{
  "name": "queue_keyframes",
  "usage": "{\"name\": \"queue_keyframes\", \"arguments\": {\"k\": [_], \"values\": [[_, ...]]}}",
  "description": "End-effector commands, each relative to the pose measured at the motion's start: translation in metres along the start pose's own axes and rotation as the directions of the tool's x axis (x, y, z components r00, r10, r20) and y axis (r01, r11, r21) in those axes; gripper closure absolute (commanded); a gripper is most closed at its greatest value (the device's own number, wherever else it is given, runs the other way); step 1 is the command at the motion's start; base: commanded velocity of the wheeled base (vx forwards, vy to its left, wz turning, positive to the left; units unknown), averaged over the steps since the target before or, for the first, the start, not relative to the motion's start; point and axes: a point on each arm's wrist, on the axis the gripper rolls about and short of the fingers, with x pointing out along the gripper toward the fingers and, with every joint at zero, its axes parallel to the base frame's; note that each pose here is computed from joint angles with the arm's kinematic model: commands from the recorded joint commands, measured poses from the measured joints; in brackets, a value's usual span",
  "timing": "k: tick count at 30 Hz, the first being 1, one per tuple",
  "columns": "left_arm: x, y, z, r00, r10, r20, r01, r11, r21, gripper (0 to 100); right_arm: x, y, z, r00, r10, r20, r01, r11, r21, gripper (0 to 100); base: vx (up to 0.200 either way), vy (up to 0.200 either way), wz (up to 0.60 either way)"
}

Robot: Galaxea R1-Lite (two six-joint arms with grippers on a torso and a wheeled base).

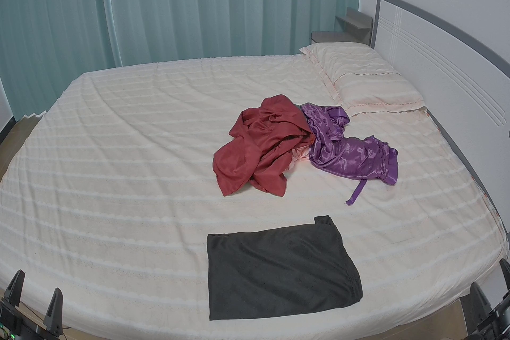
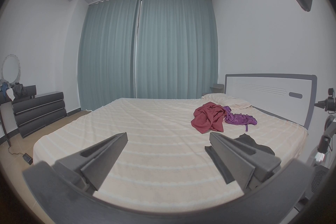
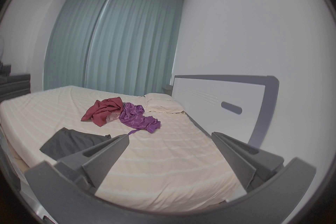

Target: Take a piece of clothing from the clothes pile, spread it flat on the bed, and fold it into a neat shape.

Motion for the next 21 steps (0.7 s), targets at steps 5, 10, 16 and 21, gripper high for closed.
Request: {"name": "queue_keyframes", "arguments": {"k": [5, 10, 16, 21], "values": [[0.0002, 0.0001, -0.0052, 1.000, 0.001, -0.002, -0.001, 1.000, 0.000, 0, 0.0004, -0.0037, 0.0009, 0.985, -0.157, 0.068, 0.165, 0.978, -0.127, 0, 0.000, 0.000, 0.00], [0.0002, 0.0001, -0.0052, 1.000, 0.002, -0.002, -0.002, 1.000, 0.000, 0, -0.0007, 0.0006, -0.0002, 1.000, 0.026, 0.018, -0.025, 1.000, -0.017, 0, 0.000, 0.000, 0.00], [0.0002, 0.0001, -0.0052, 1.000, 0.001, -0.002, -0.001, 1.000, 0.000, 0, -0.0008, 0.0019, 0.0002, 0.996, 0.084, 0.020, -0.084, 0.996, 0.010, 0, 0.000, 0.000, 0.00], [0.0002, 0.0001, -0.0052, 1.000, 0.001, -0.002, -0.001, 1.000, 0.000, 0, -0.0009, 0.0021, 0.0000, 0.996, 0.092, 0.020, -0.092, 0.996, 0.013, 0, 0.000, 0.000, 0.00]]}}
